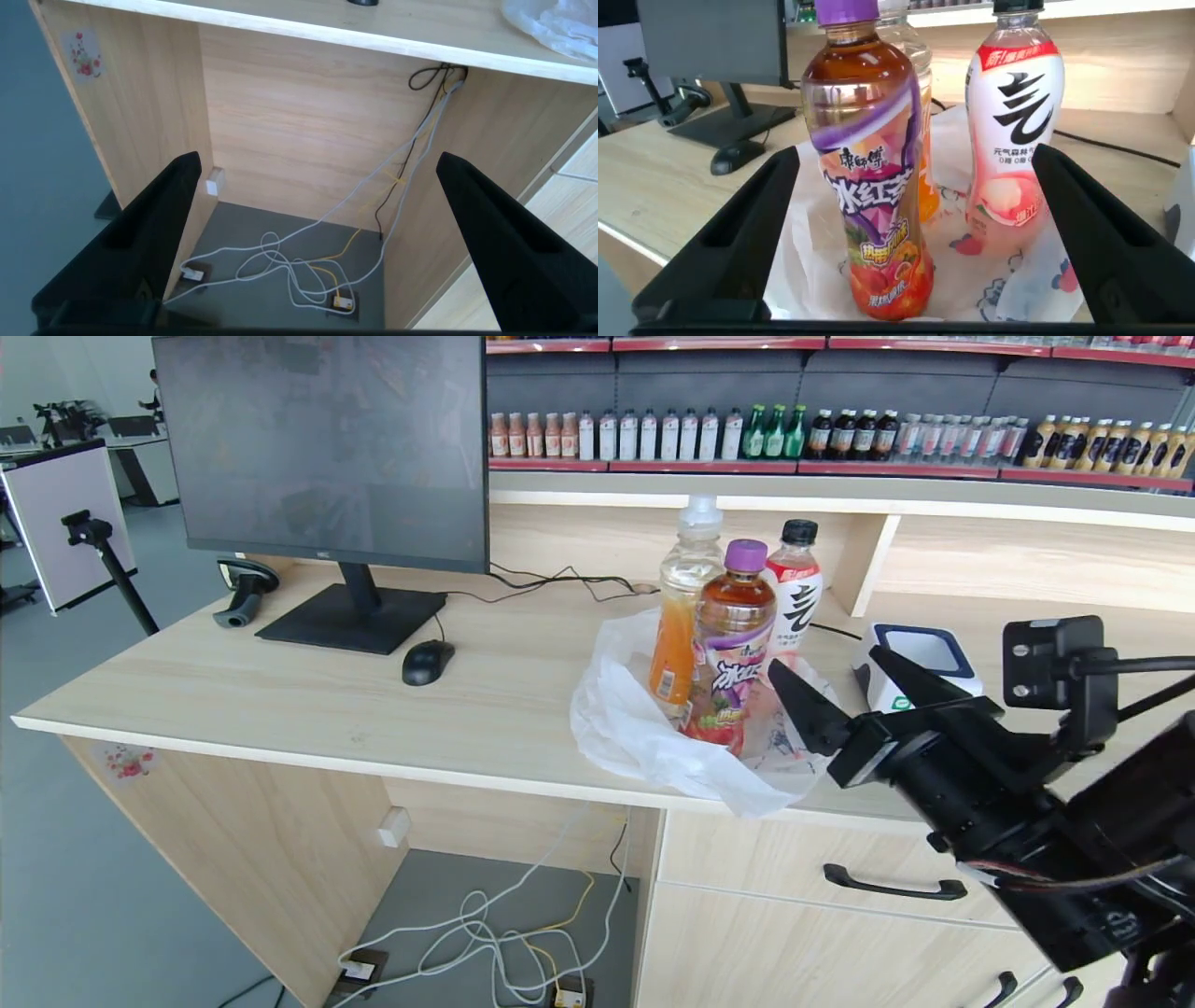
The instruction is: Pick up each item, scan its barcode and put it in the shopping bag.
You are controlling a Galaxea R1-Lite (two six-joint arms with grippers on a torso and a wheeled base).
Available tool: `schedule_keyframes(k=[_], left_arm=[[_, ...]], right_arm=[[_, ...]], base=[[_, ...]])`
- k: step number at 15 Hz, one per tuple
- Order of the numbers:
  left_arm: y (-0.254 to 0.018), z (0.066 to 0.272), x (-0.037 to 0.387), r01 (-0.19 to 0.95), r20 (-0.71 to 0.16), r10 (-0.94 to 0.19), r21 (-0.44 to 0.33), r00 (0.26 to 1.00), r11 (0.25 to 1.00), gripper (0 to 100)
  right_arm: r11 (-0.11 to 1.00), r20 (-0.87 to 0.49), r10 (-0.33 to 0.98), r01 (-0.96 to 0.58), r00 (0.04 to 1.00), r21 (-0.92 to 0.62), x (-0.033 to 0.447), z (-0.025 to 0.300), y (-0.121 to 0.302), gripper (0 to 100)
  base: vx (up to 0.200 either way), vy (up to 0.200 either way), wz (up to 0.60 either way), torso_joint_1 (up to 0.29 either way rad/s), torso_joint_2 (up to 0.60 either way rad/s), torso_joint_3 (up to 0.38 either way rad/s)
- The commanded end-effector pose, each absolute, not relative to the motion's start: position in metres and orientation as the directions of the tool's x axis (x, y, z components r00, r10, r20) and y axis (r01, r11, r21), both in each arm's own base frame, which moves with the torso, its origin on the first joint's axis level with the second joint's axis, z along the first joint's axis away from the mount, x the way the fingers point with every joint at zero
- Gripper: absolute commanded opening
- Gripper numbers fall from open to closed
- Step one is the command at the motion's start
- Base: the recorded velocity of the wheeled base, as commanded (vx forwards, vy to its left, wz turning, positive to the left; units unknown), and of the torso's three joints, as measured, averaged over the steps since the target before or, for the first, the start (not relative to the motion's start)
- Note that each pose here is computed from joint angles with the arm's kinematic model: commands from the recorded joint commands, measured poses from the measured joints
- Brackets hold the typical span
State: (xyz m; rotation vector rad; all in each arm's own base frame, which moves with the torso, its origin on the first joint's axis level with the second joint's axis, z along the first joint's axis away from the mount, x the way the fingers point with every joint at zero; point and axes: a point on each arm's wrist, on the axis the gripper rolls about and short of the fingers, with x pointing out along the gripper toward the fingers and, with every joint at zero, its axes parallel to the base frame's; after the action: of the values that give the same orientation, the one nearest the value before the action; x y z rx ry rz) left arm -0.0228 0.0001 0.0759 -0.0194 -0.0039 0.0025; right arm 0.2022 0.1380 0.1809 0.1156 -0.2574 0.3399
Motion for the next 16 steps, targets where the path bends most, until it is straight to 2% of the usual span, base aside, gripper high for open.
schedule_keyframes(k=[1,2,3,5,7,9,10,11,12,16], left_arm=[[0.000,0.076,-0.023,-0.003,0.005,0.003,-0.020,1.000,1.000,100],[0.000,0.076,-0.023,-0.003,0.005,0.003,-0.020,1.000,1.000,100],[0.000,0.076,-0.023,-0.003,0.005,0.003,-0.021,1.000,1.000,100],[0.000,0.076,-0.023,-0.003,0.005,0.003,-0.023,1.000,1.000,100],[0.000,0.076,-0.023,-0.003,0.005,0.003,-0.023,1.000,1.000,100],[0.000,0.076,-0.023,-0.003,0.005,0.003,-0.023,1.000,1.000,100],[0.000,0.076,-0.023,-0.003,0.005,0.003,-0.023,1.000,1.000,100],[0.000,0.076,-0.023,-0.003,0.005,0.003,-0.023,1.000,1.000,100],[0.000,0.076,-0.023,-0.003,0.005,0.003,-0.025,1.000,1.000,100],[0.000,0.076,-0.023,-0.003,0.006,0.003,-0.025,1.000,1.000,100]], right_arm=[[0.939,0.279,0.306,-0.337,0.910,0.072,0.145,0.180,0.095,100],[0.934,0.242,0.329,-0.352,0.913,0.061,0.119,0.167,0.080,100],[0.920,0.332,0.330,-0.380,0.884,0.099,0.101,0.179,0.070,100],[0.919,0.292,0.331,-0.377,0.897,0.117,0.080,0.177,0.053,100],[0.918,0.147,0.377,-0.390,0.914,0.069,0.039,0.151,0.023,100],[0.871,0.061,0.492,-0.492,0.869,-0.015,0.004,0.116,-0.001,100],[0.814,0.021,0.578,-0.575,0.816,-0.078,-0.021,0.096,-0.018,100],[0.803,-0.025,0.589,-0.589,0.808,-0.087,-0.025,0.094,-0.022,100],[0.792,-0.148,0.588,-0.603,0.795,-0.093,-0.032,0.091,-0.026,100],[0.792,-0.168,0.587,-0.605,0.792,-0.084,-0.033,0.091,-0.027,100]], base=[[0.000,0.000,0.00,0.000,0.00,0.000],[0.000,0.000,0.00,0.000,0.00,0.000],[0.000,0.000,0.00,0.000,0.00,0.000],[0.000,0.000,0.00,0.000,0.00,0.000],[0.000,0.000,0.00,0.000,0.00,0.000],[0.000,0.000,0.00,0.000,0.00,0.000],[0.000,0.000,0.00,0.000,0.00,0.000],[0.000,0.000,0.00,0.000,0.00,0.000],[0.000,0.000,0.00,0.000,0.00,0.000],[0.000,0.000,0.00,0.000,0.00,0.000]])
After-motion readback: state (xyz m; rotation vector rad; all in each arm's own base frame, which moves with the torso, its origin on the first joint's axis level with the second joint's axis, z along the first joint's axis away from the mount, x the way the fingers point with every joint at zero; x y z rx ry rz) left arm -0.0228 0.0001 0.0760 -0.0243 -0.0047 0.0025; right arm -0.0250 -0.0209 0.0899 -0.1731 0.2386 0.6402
